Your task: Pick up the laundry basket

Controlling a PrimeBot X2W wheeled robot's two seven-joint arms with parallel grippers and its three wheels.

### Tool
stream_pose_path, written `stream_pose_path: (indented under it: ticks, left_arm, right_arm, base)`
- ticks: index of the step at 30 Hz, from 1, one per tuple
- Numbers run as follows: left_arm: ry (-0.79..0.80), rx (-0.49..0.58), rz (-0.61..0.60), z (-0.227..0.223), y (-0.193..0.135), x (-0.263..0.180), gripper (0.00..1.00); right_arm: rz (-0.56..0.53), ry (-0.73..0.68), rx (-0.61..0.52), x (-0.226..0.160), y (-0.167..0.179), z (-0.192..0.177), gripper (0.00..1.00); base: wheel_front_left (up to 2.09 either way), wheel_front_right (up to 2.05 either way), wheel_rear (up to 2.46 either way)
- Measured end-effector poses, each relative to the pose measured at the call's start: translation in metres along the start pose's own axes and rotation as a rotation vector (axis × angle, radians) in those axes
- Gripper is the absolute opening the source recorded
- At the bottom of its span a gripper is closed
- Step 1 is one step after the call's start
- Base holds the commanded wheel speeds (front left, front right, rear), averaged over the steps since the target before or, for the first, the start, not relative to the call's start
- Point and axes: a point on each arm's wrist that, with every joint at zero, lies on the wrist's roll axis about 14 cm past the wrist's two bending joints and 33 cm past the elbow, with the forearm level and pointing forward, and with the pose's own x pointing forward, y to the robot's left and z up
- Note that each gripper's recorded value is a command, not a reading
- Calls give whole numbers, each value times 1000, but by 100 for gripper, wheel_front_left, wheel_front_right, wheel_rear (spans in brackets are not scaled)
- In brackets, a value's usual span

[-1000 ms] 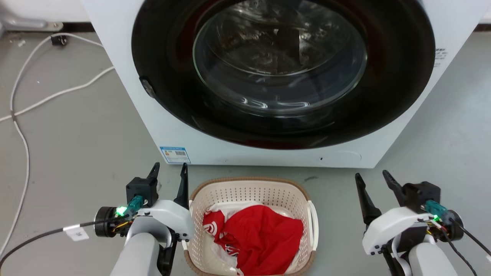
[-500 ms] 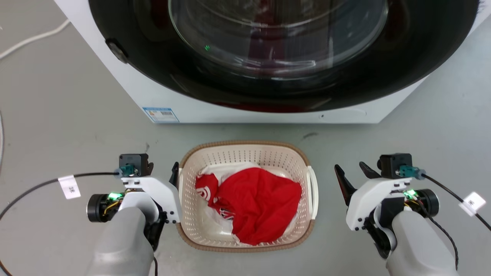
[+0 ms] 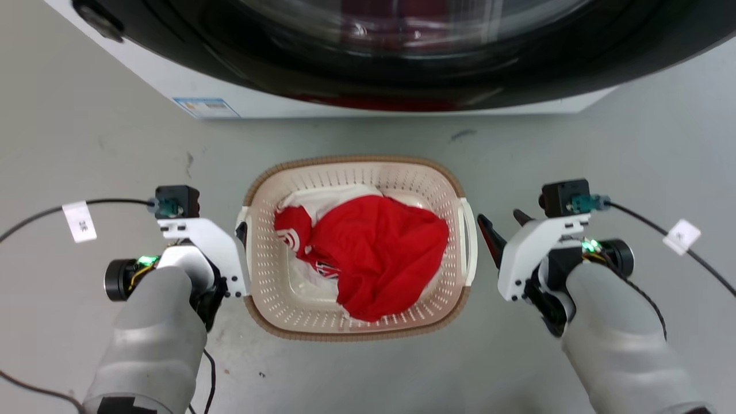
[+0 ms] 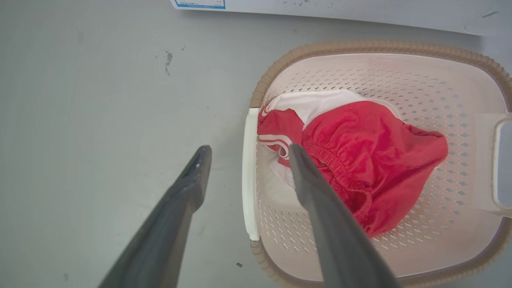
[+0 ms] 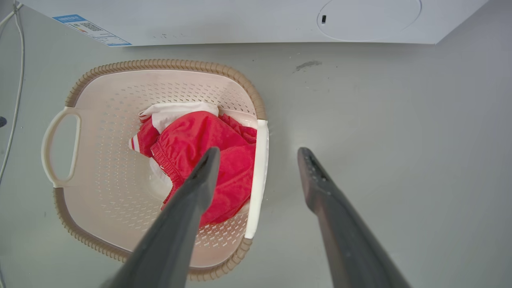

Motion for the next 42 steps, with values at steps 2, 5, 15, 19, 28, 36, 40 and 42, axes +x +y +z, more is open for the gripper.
stream_pose_path:
  ticks: [2, 5, 15, 19, 28, 36, 40, 42]
  left_arm:
    - [33, 3, -6, -5, -1, 8, 100]
    - [85, 4, -5, -15, 2, 19, 100]
    - [169, 11, -6, -33, 10, 51, 100]
    - [196, 12, -6, -39, 13, 63, 100]
    - [250, 14, -11, -55, 15, 83, 100]
    - [299, -4, -1, -69, 20, 93, 100]
    - [327, -24, -1, -75, 19, 95, 0]
    - [348, -31, -7, -79, 16, 95, 0]
  right_arm:
    - [2, 22, 6, 8, -1, -3, 100]
    - [3, 57, 10, 17, -4, -10, 100]
    - [26, 152, 13, 44, -6, -28, 100]
    - [38, 180, 10, 56, -5, -35, 100]
    - [47, 246, -1, 76, -8, -55, 100]
    - [56, 297, 0, 89, -8, -70, 100]
    - [63, 316, 14, 92, -6, -74, 3]
    - [67, 324, 13, 92, -5, -77, 0]
  base:
    - [0, 0, 0]
    - [0, 0, 0]
    - [0, 0, 0]
    - [0, 0, 0]
    - [0, 0, 0]
    - [0, 0, 0]
    - [0, 0, 0]
    - [0, 0, 0]
